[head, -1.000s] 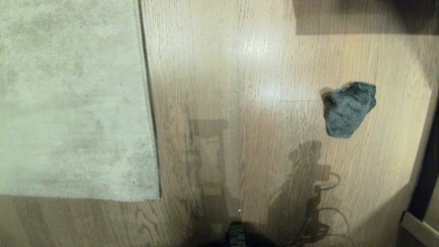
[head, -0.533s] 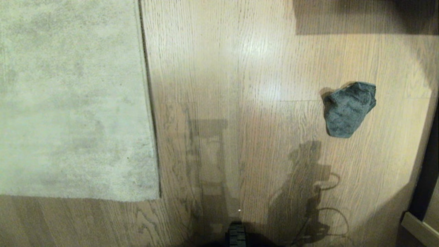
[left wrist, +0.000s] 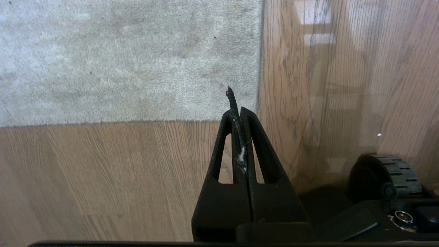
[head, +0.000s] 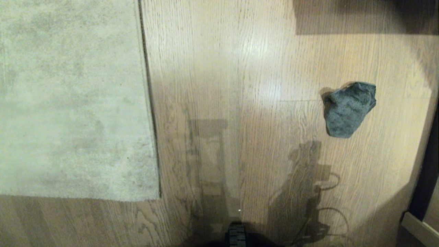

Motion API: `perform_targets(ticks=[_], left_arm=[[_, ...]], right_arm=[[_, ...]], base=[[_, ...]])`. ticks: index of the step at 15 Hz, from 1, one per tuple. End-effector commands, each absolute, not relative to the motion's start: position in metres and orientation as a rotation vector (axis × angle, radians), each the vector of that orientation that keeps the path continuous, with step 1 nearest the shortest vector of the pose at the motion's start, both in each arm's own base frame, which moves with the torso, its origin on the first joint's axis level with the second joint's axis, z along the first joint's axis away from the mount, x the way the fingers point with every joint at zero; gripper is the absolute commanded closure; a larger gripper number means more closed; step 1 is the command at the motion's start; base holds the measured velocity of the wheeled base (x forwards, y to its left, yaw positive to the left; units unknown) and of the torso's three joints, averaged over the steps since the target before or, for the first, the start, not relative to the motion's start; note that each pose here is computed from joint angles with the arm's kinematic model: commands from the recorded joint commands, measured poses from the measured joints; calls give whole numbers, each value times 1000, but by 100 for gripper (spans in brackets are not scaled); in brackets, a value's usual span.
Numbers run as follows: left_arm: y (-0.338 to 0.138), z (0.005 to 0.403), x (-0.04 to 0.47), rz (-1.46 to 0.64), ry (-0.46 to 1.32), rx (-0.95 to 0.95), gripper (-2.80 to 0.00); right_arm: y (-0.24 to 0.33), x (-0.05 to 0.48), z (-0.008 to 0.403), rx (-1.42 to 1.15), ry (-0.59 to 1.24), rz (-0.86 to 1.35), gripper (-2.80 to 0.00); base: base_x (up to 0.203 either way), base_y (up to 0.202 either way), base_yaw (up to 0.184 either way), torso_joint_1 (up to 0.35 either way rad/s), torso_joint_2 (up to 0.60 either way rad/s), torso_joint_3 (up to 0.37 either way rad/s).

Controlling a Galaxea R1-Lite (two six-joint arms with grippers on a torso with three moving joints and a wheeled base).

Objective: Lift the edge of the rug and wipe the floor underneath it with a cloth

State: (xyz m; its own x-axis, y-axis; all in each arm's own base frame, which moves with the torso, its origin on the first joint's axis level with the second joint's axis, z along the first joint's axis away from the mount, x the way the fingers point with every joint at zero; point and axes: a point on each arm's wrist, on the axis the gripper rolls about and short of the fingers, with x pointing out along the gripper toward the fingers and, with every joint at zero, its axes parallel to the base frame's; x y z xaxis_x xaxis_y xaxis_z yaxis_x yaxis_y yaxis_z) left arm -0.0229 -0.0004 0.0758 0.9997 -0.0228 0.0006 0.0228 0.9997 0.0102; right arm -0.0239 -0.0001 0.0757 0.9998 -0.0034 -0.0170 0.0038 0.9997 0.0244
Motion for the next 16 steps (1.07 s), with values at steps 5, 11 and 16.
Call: perform_targets(ticks=[5,11,16], left_arm=[[0,76,-23,-7,-1,-26,0],[0,76,-23,-9,-3,-23,0],[0,76,-23,-9,-3,-23,0]], right_arm=[[0,-24,76,24,18,-3,0],[0,-24,76,24,18,-3,0],[0,-24,76,24,18,-3,0]], base=[[0,0,0,1,0,20],[0,0,0,2,1,182],[0,0,0,3,5,202]])
